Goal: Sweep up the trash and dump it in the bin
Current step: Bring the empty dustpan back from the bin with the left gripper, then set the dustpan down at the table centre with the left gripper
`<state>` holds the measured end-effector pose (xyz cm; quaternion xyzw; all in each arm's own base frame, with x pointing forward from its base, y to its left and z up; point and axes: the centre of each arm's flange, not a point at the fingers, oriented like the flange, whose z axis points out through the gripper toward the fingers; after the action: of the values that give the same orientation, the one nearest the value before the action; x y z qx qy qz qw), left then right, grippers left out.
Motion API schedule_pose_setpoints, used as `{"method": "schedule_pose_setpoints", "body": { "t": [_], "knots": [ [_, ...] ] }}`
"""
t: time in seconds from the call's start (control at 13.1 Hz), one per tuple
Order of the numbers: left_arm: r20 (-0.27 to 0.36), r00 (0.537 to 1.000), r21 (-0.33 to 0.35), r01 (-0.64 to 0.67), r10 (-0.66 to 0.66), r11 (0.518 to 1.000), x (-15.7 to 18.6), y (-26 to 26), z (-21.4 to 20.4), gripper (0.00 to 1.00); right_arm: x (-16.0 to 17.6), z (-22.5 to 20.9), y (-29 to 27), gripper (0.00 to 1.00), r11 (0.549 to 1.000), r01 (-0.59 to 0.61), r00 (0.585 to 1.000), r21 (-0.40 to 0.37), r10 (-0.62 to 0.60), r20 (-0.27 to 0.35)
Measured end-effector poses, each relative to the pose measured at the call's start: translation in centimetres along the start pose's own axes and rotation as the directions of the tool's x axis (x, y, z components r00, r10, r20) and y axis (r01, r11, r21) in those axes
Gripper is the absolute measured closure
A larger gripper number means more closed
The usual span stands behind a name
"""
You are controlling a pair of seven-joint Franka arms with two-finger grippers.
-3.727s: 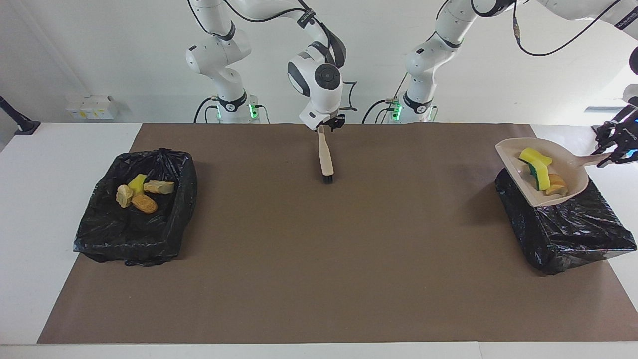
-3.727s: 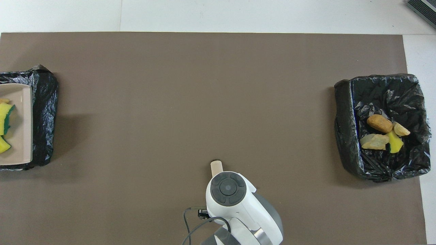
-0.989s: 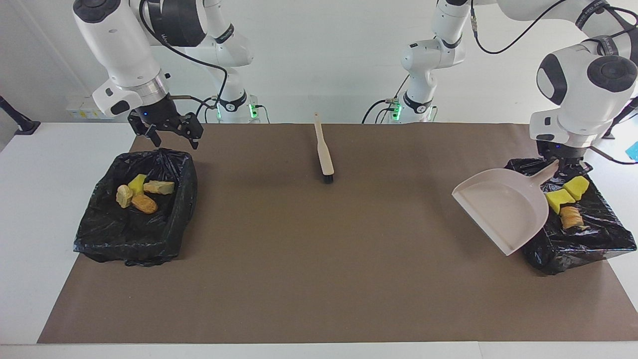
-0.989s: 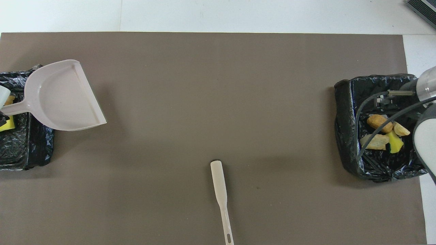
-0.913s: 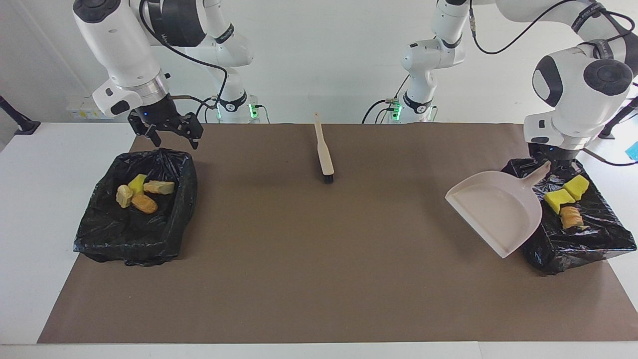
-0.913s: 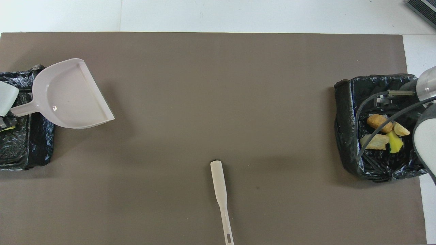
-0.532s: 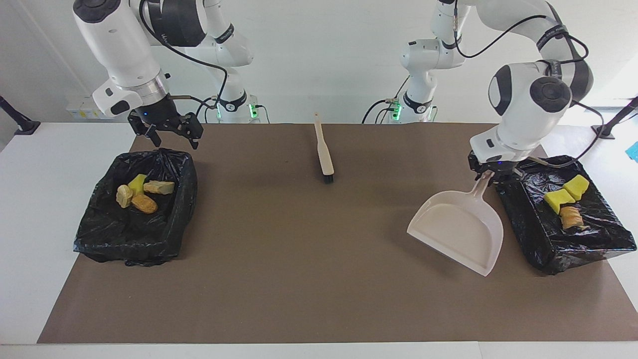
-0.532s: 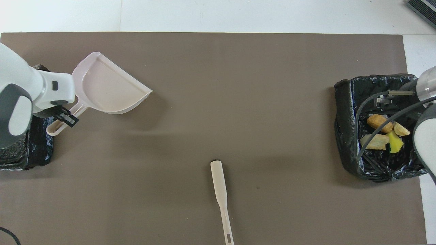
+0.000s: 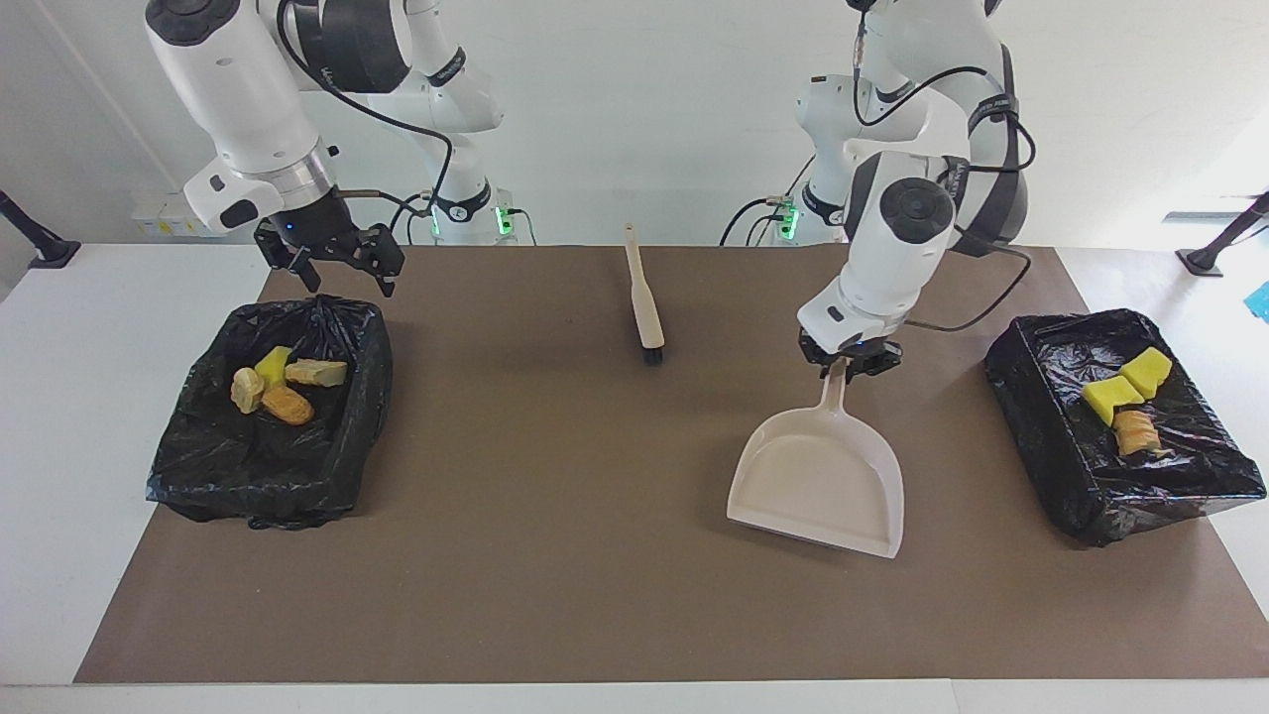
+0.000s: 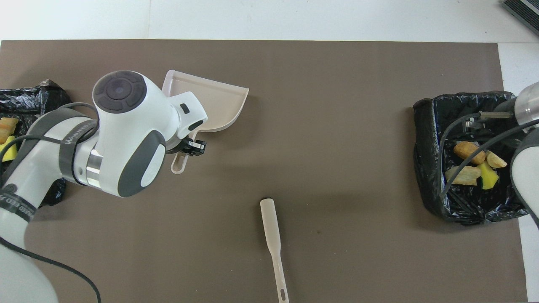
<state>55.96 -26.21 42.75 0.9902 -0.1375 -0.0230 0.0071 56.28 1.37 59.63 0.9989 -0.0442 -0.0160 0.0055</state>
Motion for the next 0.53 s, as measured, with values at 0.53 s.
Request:
{"method": "schedule_pose_setpoints", "body": {
  "t": [0.53],
  "knots": [
    [-0.025, 0.991, -0.103, 0.131, -0.134, 0.986, 1.2, 13.4, 5.6, 0.69, 0.0, 0.0, 0.0, 0.0, 1.0, 0.0, 1.0, 0.0, 0.0, 0.0]
  ]
}}
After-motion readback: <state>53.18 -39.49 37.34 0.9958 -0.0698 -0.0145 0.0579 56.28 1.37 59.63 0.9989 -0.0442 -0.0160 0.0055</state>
